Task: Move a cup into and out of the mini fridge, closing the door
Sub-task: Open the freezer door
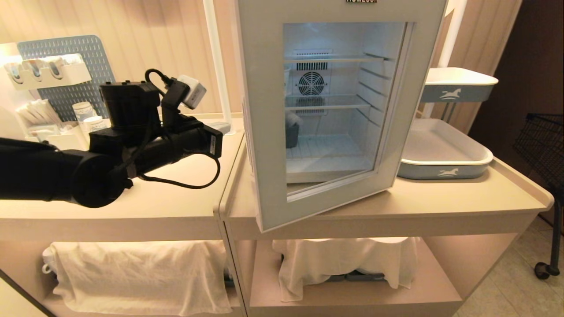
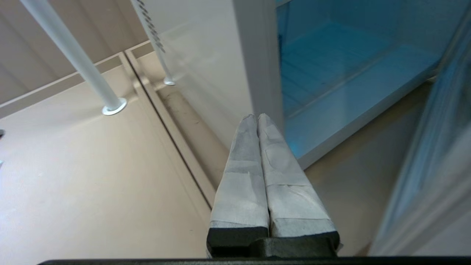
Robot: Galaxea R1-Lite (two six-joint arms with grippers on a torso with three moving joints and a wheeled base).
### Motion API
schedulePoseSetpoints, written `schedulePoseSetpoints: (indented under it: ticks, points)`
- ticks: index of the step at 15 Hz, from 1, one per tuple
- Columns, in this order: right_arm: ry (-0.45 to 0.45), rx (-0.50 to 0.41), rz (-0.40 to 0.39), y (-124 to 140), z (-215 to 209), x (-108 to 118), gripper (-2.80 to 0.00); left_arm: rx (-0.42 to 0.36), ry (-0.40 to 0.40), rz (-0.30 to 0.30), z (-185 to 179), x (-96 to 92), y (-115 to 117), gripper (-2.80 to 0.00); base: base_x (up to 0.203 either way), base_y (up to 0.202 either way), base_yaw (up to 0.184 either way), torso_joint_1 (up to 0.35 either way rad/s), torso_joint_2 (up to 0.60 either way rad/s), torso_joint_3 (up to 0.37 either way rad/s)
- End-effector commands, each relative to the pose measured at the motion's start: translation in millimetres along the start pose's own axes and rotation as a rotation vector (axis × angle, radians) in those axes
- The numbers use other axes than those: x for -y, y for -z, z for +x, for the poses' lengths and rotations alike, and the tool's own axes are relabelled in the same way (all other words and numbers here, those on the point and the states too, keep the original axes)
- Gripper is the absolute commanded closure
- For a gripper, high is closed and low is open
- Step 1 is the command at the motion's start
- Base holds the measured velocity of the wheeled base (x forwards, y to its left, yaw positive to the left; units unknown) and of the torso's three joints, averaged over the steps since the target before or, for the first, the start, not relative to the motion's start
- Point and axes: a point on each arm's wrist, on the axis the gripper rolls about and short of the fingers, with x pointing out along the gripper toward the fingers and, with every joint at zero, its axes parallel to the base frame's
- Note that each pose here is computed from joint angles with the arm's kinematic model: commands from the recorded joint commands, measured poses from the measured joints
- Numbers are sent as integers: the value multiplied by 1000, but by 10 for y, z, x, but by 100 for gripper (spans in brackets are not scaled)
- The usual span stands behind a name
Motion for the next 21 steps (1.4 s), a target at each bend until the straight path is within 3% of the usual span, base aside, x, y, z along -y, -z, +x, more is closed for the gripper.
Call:
schedulePoseSetpoints:
  ticks: [1,4,7,12,17,21]
  points:
    - [-1,1,-1,0,0,0,0,-18,17,18,167,70,96,0,0,0,0,0,0,0]
    - [-1,1,-1,0,0,0,0,-10,18,29,290,100,119,0,0,0,0,0,0,0]
    - [-1,1,-2,0,0,0,0,10,-10,101,386,166,149,0,0,0,0,0,0,0]
    - [-1,1,-1,0,0,0,0,13,-14,112,458,274,147,0,0,0,0,0,0,0]
    - [-1,1,-1,0,0,0,0,39,11,113,463,446,96,0,0,0,0,0,0,0]
    - [-1,-1,-1,1,0,0,0,77,78,53,355,698,-68,0,0,0,0,0,0,0]
